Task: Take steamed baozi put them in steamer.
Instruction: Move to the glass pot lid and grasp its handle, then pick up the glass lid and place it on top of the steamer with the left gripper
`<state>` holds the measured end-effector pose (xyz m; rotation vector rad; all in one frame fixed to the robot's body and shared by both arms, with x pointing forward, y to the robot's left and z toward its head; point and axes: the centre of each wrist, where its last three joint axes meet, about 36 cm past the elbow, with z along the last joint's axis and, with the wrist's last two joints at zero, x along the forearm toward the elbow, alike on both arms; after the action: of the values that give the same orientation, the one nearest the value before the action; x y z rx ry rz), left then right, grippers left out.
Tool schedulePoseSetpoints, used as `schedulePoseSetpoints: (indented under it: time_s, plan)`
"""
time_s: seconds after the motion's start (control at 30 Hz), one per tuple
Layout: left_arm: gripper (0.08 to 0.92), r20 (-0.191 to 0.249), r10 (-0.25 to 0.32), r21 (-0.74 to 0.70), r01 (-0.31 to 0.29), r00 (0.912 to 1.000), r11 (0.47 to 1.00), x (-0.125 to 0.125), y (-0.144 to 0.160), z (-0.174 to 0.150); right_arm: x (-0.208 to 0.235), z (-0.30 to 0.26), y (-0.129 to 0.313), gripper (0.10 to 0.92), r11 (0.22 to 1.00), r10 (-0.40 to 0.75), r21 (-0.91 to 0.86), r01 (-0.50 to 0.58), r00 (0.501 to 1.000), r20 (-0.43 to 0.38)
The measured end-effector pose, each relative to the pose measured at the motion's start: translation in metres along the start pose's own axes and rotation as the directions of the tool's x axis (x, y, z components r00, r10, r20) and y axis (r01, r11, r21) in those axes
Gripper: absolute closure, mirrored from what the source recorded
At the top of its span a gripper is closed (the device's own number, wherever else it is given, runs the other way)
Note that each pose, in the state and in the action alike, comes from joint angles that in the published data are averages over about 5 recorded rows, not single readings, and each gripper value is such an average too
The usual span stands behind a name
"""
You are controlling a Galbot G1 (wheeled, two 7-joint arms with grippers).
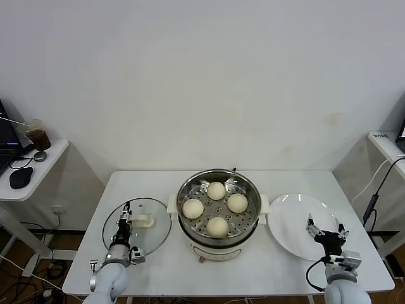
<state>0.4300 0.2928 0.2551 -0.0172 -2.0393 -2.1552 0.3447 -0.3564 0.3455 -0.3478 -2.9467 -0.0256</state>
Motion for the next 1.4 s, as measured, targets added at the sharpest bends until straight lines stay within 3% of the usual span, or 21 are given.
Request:
schedulePoseSetpoints:
  time_s: [0.37, 0.6, 0.73, 0.9, 1.1, 1.23, 1.4]
  plan:
    - [0.784, -0.051, -0.003, 0.039, 0.005, 0.9987, 0.999, 0.007, 0.006, -0.004, 0.002, -0.006, 0.004, 0.2, 1.0, -0.007, 0.011, 0.007, 1.0, 0.007]
    - [0.826, -0.126, -0.026, 0.047, 0.032, 0.9917, 0.998, 0.017, 0.03, -0.013, 0.005, -0.009, 0.006, 0.2, 1.0, -0.008, 0.01, 0.008, 1.0, 0.002]
    - [0.826, -0.202, -0.054, 0.037, 0.062, 0.978, 0.997, 0.021, 0.055, -0.023, 0.008, -0.011, 0.005, 0.2, 1.0, -0.002, 0.005, 0.002, 1.0, -0.006]
    - [0.826, -0.302, -0.096, 0.025, 0.108, 0.9484, 0.994, 0.025, 0.092, -0.036, 0.012, -0.014, 0.005, 0.2, 1.0, 0.0, 0.006, 0.0, 1.0, -0.013]
    - [0.826, -0.366, -0.13, 0.019, 0.147, 0.9214, 0.989, 0.036, 0.129, -0.049, 0.017, -0.015, 0.004, 0.2, 1.0, 0.001, 0.012, -0.001, 1.0, -0.021]
    - [0.826, -0.379, -0.136, 0.036, 0.162, 0.9154, 0.986, 0.046, 0.15, -0.062, 0.019, -0.014, 0.003, 0.2, 1.0, 0.003, 0.017, -0.003, 1.0, -0.028]
    - [0.826, -0.375, -0.145, 0.072, 0.184, 0.9158, 0.98, 0.058, 0.176, -0.081, 0.022, -0.014, 0.001, 0.2, 1.0, 0.008, 0.02, -0.007, 1.0, -0.03]
